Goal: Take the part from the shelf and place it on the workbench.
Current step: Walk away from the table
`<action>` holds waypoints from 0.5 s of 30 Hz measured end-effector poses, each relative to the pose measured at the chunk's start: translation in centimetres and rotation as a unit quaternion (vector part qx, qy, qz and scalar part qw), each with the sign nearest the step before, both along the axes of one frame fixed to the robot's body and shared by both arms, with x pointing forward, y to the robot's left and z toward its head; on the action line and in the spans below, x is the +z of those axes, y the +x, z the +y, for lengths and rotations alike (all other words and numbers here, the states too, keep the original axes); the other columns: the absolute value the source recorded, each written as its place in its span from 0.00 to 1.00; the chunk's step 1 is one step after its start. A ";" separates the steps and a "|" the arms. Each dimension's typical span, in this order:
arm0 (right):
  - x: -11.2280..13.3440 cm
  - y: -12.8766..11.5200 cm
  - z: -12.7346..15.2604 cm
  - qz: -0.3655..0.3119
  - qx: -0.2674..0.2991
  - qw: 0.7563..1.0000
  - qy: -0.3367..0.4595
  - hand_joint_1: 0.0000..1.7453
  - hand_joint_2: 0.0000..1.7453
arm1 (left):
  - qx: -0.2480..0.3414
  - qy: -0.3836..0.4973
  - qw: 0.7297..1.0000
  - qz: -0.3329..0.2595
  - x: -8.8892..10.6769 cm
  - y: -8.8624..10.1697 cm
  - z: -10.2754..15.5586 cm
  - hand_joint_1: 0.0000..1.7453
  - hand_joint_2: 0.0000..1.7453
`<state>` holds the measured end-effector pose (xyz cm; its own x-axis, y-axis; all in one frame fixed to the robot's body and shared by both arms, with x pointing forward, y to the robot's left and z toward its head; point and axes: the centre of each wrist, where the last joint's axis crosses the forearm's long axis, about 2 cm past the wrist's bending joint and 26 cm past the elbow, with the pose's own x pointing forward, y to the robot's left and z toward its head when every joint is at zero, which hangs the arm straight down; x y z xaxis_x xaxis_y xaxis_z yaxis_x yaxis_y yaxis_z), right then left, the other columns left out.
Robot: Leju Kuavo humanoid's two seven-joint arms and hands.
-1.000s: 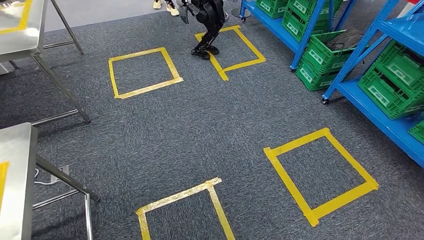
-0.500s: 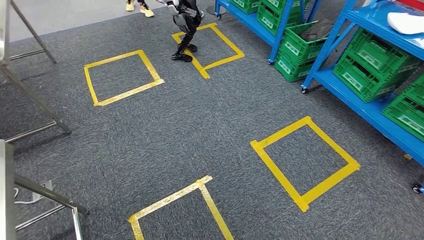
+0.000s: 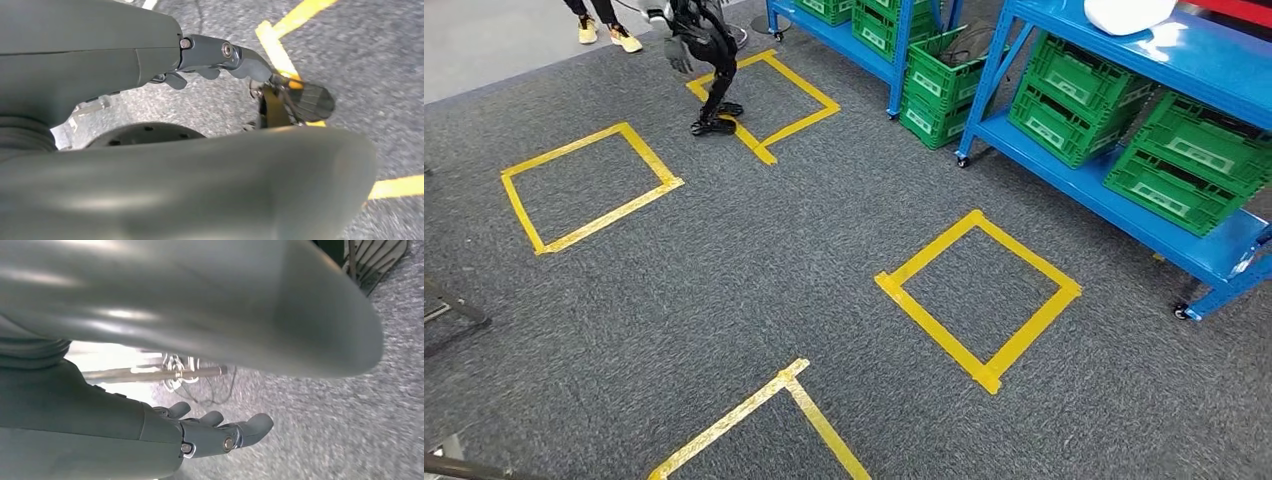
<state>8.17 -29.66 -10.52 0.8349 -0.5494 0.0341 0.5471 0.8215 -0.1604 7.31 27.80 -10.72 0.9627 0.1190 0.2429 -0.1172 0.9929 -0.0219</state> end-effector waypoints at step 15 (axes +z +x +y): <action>0.0 0.1 0.2 0.004 -0.003 1.000 0.004 0.00 0.00 | 0.001 -0.002 1.000 -0.003 0.0 0.1 0.1 0.00 0.00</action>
<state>8.23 -29.45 -10.51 0.8314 -0.5552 0.0234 0.5515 0.8193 -0.1571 7.41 27.94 -10.71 0.9611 0.1227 0.2475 -0.1197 0.9924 -0.0271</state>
